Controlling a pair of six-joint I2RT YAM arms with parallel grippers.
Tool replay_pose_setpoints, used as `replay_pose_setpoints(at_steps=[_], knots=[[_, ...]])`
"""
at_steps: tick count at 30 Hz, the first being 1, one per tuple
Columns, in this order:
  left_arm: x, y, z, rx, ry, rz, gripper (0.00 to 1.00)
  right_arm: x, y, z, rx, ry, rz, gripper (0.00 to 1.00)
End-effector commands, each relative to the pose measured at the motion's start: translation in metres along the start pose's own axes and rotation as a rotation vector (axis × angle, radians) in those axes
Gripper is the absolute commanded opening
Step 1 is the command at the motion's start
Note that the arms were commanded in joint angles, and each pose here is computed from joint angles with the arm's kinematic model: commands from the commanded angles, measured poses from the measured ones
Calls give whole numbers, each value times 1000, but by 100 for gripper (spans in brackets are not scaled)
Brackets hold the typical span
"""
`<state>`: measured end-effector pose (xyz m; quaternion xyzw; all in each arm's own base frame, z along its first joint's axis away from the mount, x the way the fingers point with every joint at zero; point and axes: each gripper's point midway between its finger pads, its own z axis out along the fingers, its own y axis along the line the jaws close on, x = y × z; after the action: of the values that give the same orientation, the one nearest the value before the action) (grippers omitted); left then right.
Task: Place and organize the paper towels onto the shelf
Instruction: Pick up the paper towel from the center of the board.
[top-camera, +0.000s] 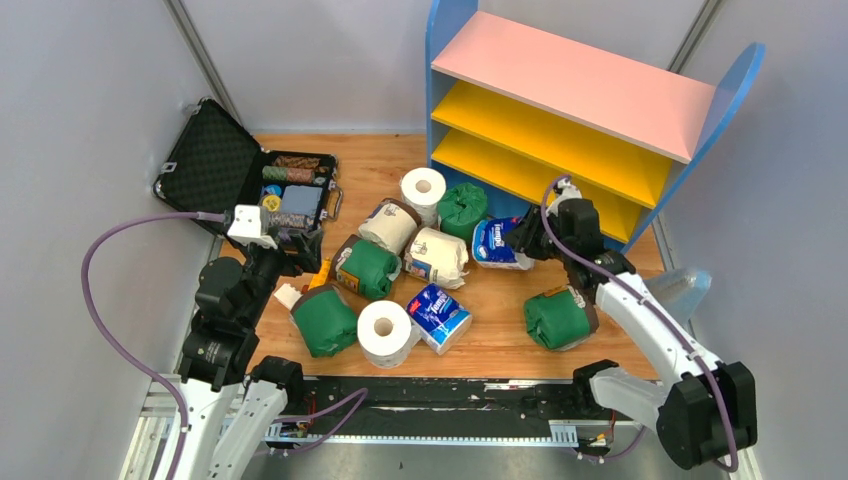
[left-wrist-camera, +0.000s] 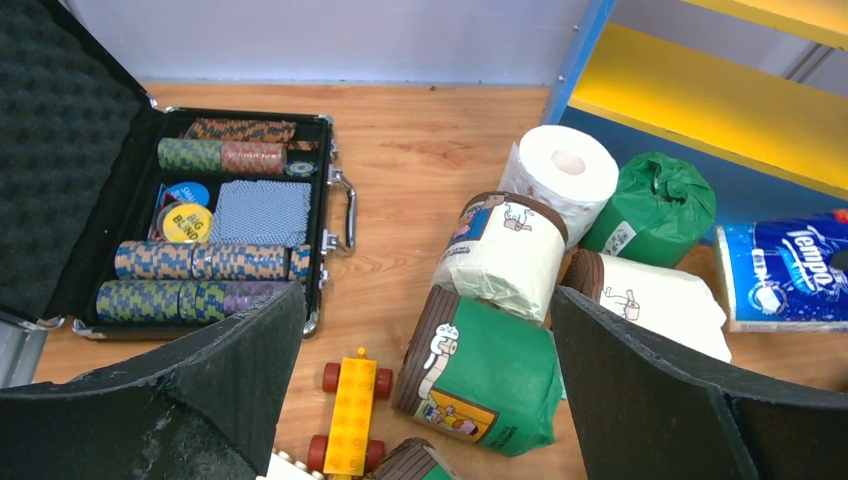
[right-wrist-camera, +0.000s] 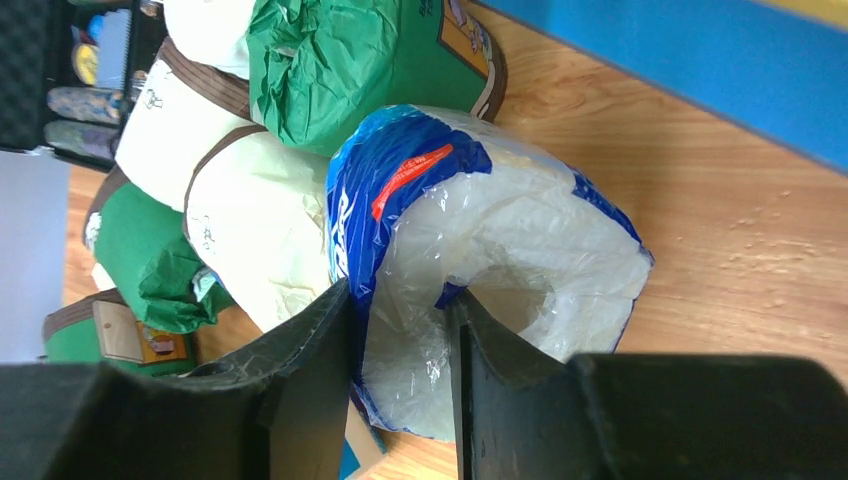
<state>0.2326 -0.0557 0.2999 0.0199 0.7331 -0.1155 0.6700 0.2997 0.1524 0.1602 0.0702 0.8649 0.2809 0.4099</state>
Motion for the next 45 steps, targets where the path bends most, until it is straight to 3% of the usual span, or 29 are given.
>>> replay_pose_setpoints(at_steps=[1,10,15,20,28,45], knots=[[-12,-4,-1,20,-34,12,100,-13,-1,-7,149,54,-147,13],[-17,-4,-7,23,-56,11,100,-21,-15,5,482,173,-470,6],[-18,-5,-8,27,-62,9,100,-33,-22,15,553,204,-632,0],[-19,-6,-10,30,-71,8,100,-43,-17,28,481,204,-818,0],[-22,-10,-15,48,-90,13,100,-34,-21,43,362,249,-984,0],[-24,-14,-18,66,-101,19,100,-33,-55,58,330,343,-1138,0]])
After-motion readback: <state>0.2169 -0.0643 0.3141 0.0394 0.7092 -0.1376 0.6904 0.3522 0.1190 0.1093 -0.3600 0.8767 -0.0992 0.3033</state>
